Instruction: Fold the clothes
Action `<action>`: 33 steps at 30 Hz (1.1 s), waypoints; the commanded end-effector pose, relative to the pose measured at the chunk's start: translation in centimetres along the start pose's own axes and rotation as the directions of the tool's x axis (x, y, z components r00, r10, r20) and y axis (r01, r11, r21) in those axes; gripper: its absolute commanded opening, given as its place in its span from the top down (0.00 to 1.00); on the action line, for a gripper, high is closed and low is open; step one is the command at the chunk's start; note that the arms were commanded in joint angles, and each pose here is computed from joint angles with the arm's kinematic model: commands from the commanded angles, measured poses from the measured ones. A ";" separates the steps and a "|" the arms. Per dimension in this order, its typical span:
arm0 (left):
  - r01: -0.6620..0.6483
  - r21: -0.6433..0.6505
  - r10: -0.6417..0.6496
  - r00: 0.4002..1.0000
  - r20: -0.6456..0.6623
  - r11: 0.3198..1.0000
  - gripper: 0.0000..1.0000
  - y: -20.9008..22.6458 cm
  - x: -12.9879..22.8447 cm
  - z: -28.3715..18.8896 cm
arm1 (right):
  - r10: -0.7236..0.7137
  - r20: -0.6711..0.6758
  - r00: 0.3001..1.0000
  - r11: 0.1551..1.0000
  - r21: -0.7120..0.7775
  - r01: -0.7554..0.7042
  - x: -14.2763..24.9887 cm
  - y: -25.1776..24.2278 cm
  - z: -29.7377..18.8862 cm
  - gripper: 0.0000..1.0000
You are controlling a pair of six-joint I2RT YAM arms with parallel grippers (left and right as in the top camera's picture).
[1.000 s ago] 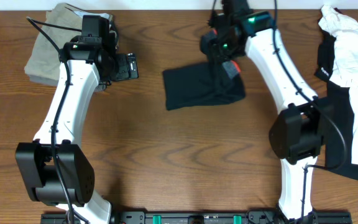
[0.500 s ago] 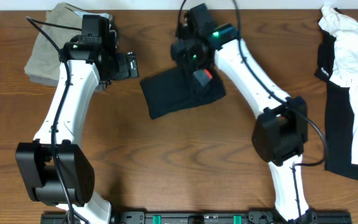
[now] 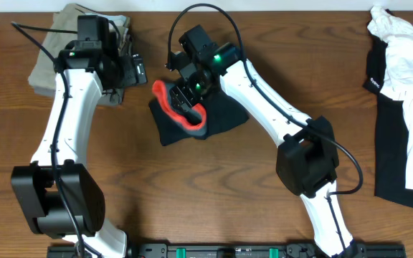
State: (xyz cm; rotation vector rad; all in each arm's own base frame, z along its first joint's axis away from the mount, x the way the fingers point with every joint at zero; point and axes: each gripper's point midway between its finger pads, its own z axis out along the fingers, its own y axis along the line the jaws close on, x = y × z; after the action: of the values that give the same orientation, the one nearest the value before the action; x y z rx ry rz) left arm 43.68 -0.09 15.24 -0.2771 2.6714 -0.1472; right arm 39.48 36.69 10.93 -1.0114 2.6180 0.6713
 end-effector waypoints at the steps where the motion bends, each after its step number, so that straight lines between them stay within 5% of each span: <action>1: 0.006 -0.014 -0.007 1.000 -0.021 1.000 0.02 0.7 0.4 0.7 | -0.043 0.031 0.999 0.997 -0.065 0.045 -0.8 1.3 -0.8 0.25; 12: 0.023 -0.023 -0.023 1.000 -0.021 0.999 0.02 1.6 0.3 0.7 | -0.007 -0.026 1.000 0.993 0.120 0.011 0.4 -2.1 0.5 0.26; 15: 0.023 -0.024 -0.024 0.999 -0.023 0.999 0.02 1.6 0.3 0.7 | -0.015 -0.072 0.997 0.994 0.109 0.023 1.4 -1.2 2.0 0.39; 22: 0.036 -0.033 -0.037 0.999 -0.017 0.999 0.02 2.3 0.1 0.6 | -0.063 -0.126 0.990 0.995 0.068 0.072 2.6 2.5 5.0 0.98; 33: 0.096 -0.060 -0.097 0.995 -0.008 0.994 0.02 5.1 -0.2 0.4 | -0.048 -0.109 0.993 0.999 0.021 0.050 2.6 5.4 8.9 0.99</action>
State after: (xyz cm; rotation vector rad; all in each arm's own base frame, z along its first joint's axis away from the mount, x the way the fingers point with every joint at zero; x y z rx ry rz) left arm 43.43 4.20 15.21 -0.4082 2.6535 -0.1164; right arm 34.51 42.30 3.36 -1.1663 2.6820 0.5368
